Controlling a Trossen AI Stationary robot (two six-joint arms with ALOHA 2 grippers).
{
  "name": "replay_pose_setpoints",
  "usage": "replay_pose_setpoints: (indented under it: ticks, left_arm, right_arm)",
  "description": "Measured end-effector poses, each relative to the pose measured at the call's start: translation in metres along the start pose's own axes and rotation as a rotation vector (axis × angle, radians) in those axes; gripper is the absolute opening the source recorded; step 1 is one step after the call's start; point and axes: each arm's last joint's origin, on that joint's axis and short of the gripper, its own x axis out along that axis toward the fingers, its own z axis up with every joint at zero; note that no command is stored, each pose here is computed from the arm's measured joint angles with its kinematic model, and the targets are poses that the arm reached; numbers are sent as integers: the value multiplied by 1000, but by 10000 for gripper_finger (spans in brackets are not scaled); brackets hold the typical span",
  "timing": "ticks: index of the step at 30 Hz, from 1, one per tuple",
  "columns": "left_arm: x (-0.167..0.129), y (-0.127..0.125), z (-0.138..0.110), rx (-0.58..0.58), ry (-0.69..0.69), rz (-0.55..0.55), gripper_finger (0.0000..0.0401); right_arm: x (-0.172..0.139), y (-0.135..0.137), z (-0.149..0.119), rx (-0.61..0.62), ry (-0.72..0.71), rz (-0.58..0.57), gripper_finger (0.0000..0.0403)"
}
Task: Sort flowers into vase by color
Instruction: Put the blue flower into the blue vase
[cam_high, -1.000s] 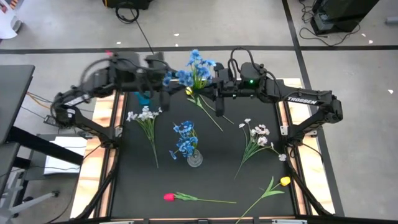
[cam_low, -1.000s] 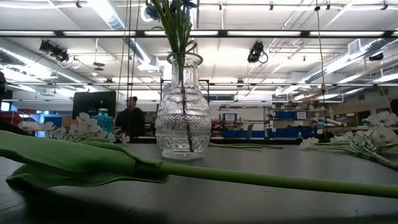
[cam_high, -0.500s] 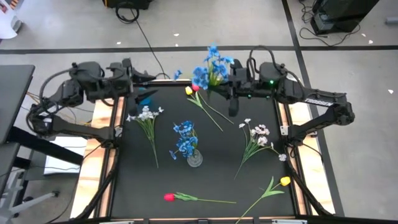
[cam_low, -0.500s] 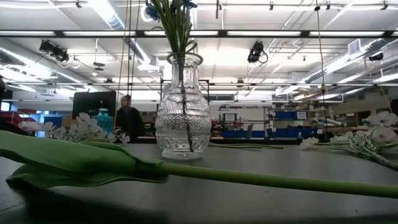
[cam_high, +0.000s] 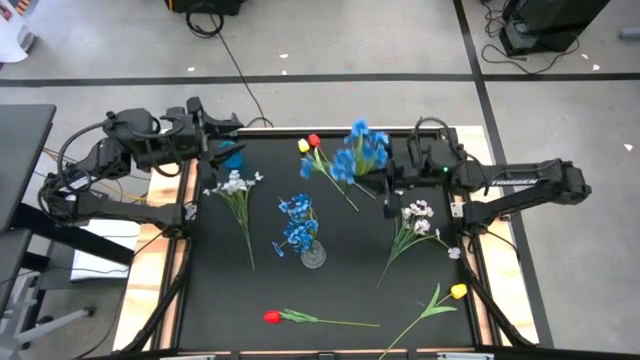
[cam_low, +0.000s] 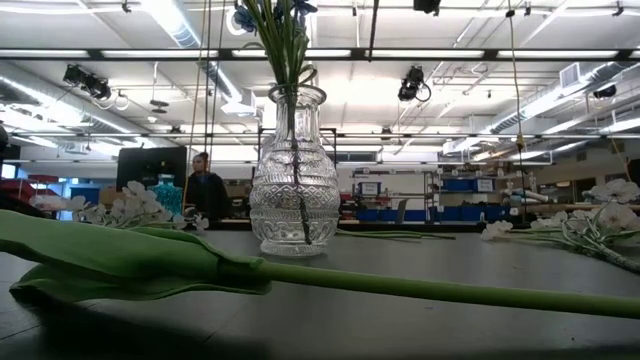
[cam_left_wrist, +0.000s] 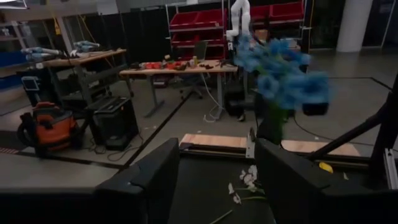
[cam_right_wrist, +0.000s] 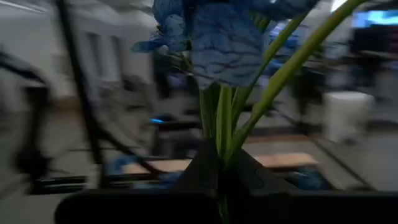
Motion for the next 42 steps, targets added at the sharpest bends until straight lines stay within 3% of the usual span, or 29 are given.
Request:
replay_pose_setpoints:
  ticks: [6, 10, 14, 19, 26, 37, 42]
  left_arm:
    - [2, 0, -1, -2, 6, 0, 215]
    - [2, 0, -1, -3, 6, 0, 215]
    - [3, 0, -1, -6, 9, -1, 215]
    - [3, 0, -1, -5, 9, -1, 215]
    - [3, 0, -1, -5, 9, -1, 215]
    - [3, 0, -1, -5, 9, -1, 215]
    - [3, 0, -1, -5, 8, -1, 215]
  right_arm:
    - [-2, 9, -22, 12, -2, 136, 20]
    - [2, 15, -30, -61, 19, 220, 36]
    - [9, 20, -38, -155, 25, 256, 20]
    - [25, 24, -53, -134, 14, 356, 12]
    - [40, 35, -63, -214, -72, 400, 12]
    - [62, 38, -92, -204, -103, 396, 12]
    - [69, 39, -109, -164, -48, 427, 12]
